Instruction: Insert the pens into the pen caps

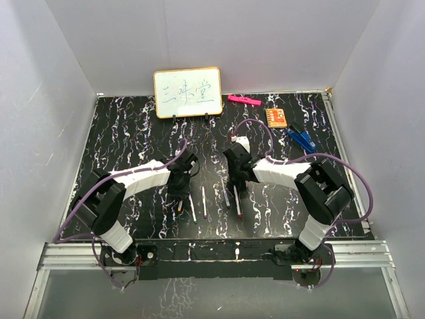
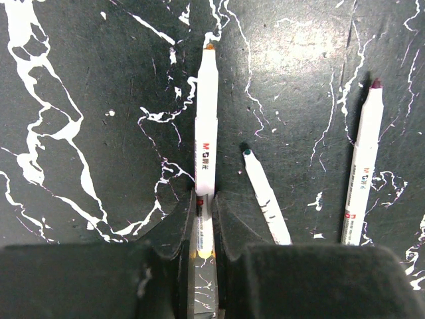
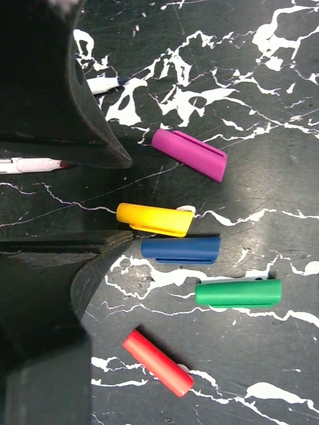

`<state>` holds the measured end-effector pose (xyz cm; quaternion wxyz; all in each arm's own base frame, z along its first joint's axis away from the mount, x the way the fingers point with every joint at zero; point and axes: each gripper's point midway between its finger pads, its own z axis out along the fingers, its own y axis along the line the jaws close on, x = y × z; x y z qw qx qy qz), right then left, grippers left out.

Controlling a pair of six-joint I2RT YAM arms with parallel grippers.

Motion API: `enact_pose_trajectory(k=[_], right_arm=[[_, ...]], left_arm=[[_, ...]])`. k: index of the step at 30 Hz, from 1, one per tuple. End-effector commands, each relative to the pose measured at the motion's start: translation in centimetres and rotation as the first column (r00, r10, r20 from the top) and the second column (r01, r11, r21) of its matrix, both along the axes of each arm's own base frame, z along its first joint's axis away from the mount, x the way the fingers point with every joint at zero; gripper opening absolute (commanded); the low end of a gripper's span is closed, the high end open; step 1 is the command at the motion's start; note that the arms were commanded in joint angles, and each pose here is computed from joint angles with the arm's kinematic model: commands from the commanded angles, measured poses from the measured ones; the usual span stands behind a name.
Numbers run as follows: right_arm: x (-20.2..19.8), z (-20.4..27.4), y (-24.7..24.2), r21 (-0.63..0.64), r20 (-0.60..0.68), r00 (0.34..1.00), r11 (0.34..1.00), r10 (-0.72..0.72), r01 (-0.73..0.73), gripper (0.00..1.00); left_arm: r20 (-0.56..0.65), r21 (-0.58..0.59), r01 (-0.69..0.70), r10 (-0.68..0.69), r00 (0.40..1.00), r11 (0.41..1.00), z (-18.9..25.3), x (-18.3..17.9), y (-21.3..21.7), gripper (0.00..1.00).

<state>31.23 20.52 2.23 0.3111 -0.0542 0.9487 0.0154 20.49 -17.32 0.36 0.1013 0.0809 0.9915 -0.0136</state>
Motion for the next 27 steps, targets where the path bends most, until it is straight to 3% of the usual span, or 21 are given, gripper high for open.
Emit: enact_pose_trajectory(k=[1, 11, 22, 27], right_arm=[[1.9, 0.9, 0.4, -0.013, 0.061, 0.998, 1.0, -0.028, 0.028, 0.4], [2.3, -0.9, -0.4, -0.092, 0.043, 0.998, 0.995, -0.042, 0.046, 0.4], [1.2, -1.5, -0.6, -0.093, -0.005, 0.999, 0.995, -0.047, 0.046, 0.37], [0.4, -2.3, -1.1, -0.105, -0.037, 0.998, 0.993, -0.05, 0.046, 0.15]], left_arm=[[-0.162, 0.151, 0.016, 0.009, 0.987, 0.988, -5.2, -4.4, 4.0, 0.0], [-0.159, 0.158, 0.022, 0.003, 0.987, 0.987, -5.0, -4.4, 4.2, 0.0], [-0.145, 0.148, 0.028, -0.006, 0.989, 0.989, -4.5, -4.1, 3.9, 0.0], [-0.139, 0.148, 0.027, -0.006, 0.99, 0.989, -4.3, -4.0, 4.0, 0.0]])
